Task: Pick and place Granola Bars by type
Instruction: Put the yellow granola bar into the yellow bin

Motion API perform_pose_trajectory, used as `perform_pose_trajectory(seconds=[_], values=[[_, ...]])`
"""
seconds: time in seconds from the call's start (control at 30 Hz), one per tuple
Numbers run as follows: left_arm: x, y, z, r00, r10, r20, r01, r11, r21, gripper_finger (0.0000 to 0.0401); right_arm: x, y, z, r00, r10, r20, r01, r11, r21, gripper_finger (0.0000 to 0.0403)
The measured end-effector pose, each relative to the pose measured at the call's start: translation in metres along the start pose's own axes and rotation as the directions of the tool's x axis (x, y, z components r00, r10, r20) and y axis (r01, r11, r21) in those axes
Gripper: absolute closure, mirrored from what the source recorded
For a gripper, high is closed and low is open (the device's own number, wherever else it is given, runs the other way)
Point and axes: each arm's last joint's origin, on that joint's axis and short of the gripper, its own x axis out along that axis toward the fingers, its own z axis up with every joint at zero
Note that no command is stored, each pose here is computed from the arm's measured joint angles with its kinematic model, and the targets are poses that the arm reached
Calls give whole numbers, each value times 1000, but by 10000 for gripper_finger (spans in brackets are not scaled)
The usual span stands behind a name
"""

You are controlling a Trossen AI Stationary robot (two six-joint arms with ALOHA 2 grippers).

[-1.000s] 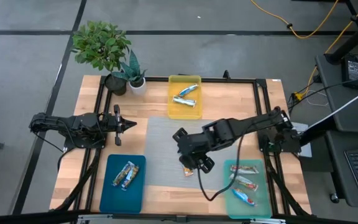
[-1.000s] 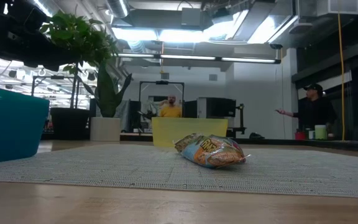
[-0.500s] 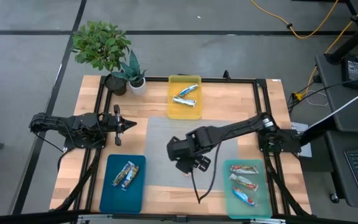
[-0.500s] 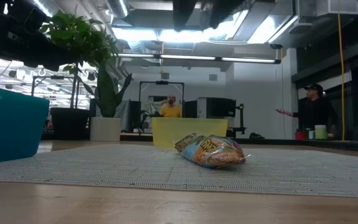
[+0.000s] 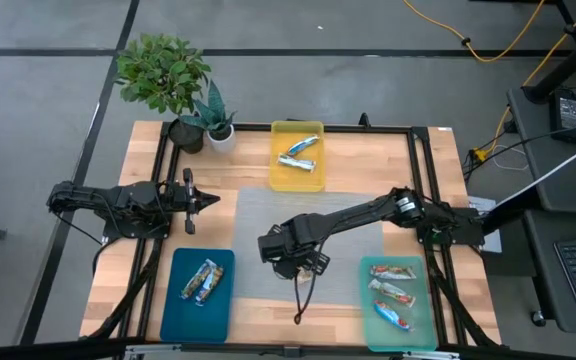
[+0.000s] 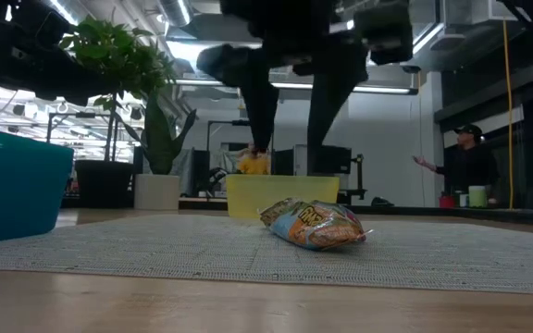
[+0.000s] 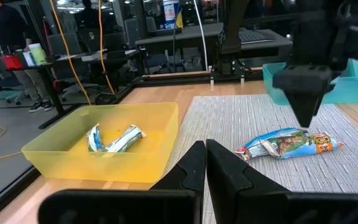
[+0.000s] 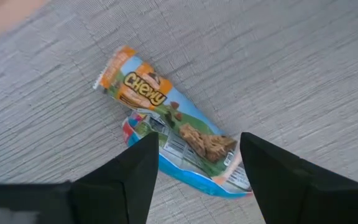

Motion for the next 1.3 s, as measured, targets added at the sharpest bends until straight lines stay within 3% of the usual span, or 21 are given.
perform_pose_trajectory(seconds=[0.4,0.9,1.07,1.3], values=[[0,0,0,1000,0,0,0,1000,0,393,40,-14,-8,997,54,-63,-51,997,60,175],[0,0,0,1000,0,0,0,1000,0,393,67,-22,-11,995,75,-61,-70,994,79,179],[0,0,0,1000,0,0,0,1000,0,397,67,-24,-10,997,61,-46,-57,995,80,217],[0,0,0,1000,0,0,0,1000,0,393,67,-23,-10,996,67,-52,-60,992,115,312]])
